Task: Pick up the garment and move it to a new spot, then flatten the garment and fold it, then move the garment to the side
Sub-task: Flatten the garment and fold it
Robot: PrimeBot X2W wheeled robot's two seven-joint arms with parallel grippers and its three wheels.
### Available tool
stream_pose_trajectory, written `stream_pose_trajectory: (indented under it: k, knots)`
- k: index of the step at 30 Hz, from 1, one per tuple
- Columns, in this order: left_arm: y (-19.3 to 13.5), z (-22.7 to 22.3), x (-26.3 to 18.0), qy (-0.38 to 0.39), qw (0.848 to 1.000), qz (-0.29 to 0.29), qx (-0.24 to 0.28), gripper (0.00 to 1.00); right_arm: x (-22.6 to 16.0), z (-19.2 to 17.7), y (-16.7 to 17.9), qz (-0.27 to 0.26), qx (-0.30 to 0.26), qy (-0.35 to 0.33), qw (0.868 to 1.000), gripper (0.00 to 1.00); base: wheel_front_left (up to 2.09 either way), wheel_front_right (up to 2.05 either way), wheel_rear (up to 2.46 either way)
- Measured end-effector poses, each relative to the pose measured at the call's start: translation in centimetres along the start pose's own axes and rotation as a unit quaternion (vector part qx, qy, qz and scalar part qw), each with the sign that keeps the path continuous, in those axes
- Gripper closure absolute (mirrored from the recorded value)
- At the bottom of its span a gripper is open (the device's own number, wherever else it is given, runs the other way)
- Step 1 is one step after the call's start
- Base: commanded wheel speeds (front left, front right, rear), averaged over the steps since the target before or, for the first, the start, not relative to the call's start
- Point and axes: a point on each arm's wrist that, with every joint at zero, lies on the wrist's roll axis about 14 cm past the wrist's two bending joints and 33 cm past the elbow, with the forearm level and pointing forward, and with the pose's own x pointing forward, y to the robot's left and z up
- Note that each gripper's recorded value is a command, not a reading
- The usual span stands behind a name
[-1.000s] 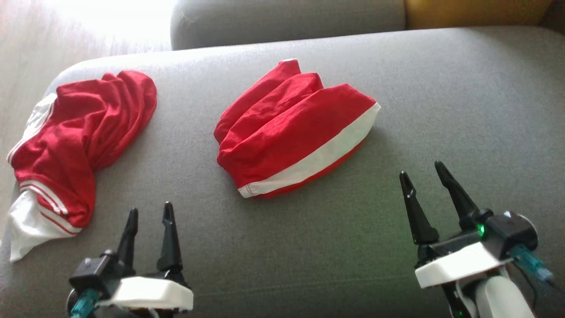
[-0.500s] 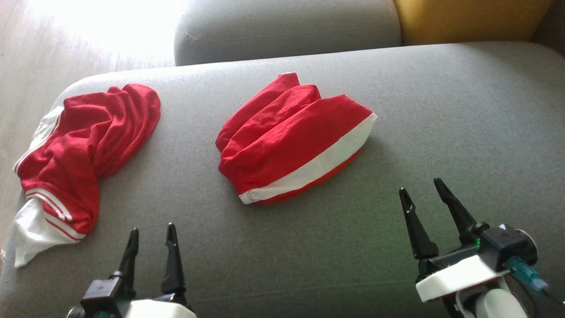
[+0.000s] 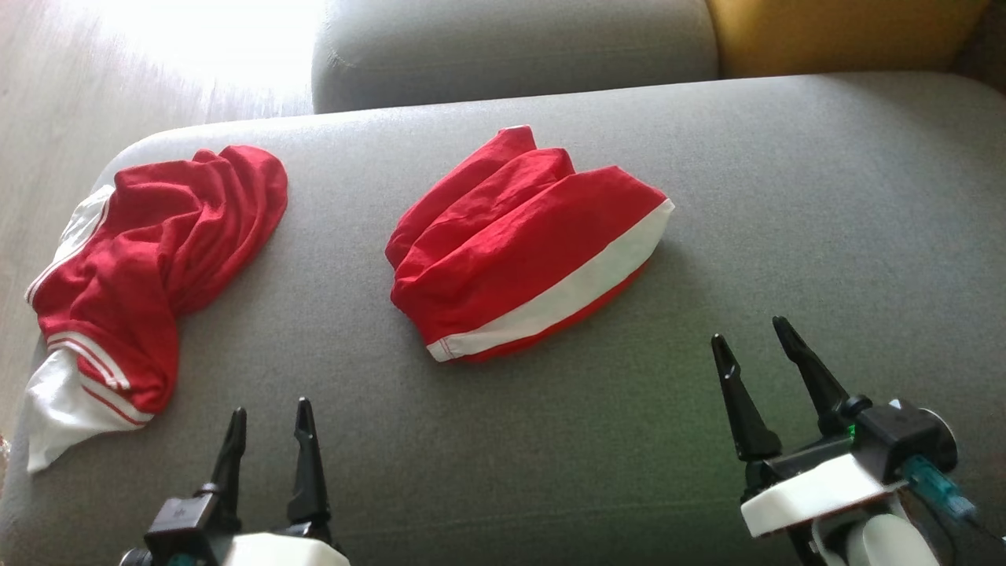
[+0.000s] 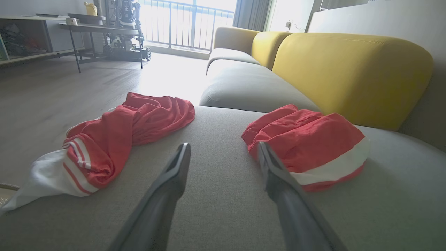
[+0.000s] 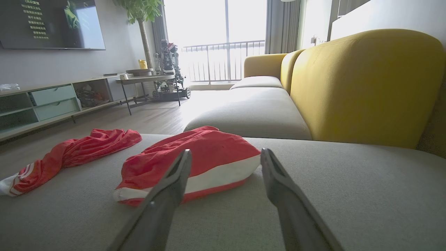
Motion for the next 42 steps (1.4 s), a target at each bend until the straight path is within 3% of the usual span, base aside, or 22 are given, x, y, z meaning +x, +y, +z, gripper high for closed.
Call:
stream_pose_trajectory:
  k: [7, 11, 15, 22, 31, 42]
  knots:
    - [-0.3, -1.8, -0.4, 0.030, 0.999, -0.009, -0.010, 0.00, 0.1, -0.1, 0.1, 0.001, 0.000, 0.001, 1.000, 0.00, 0.00, 0.00, 0.00]
    - [-1.6, -4.4, -0.5, 0.073, 0.996, -0.036, -0.043, 0.00, 0.2, -0.4, 0.1, 0.002, 0.001, 0.006, 1.000, 0.00, 0.00, 0.00, 0.00]
    - [-4.1, -5.5, 1.2, 0.094, 0.987, -0.085, -0.099, 0.00, 0.3, -0.9, 0.2, 0.003, 0.002, 0.013, 1.000, 0.00, 0.00, 0.00, 0.00]
    - [-8.8, -6.5, 5.7, 0.118, 0.969, -0.170, -0.134, 0.00, 1.2, -1.7, -0.6, -0.007, 0.000, 0.022, 1.000, 0.00, 0.00, 0.00, 0.00]
    - [-10.6, -11.9, 7.2, 0.205, 0.957, -0.185, -0.088, 0.00, 1.5, -1.9, -2.5, -0.032, -0.015, 0.027, 0.999, 0.00, 0.00, 0.00, 0.00]
    - [-10.2, -14.0, 8.6, 0.234, 0.956, -0.161, -0.073, 0.00, 1.7, -2.4, -3.6, -0.046, -0.020, 0.033, 0.998, 0.00, 0.00, 0.00, 0.00]
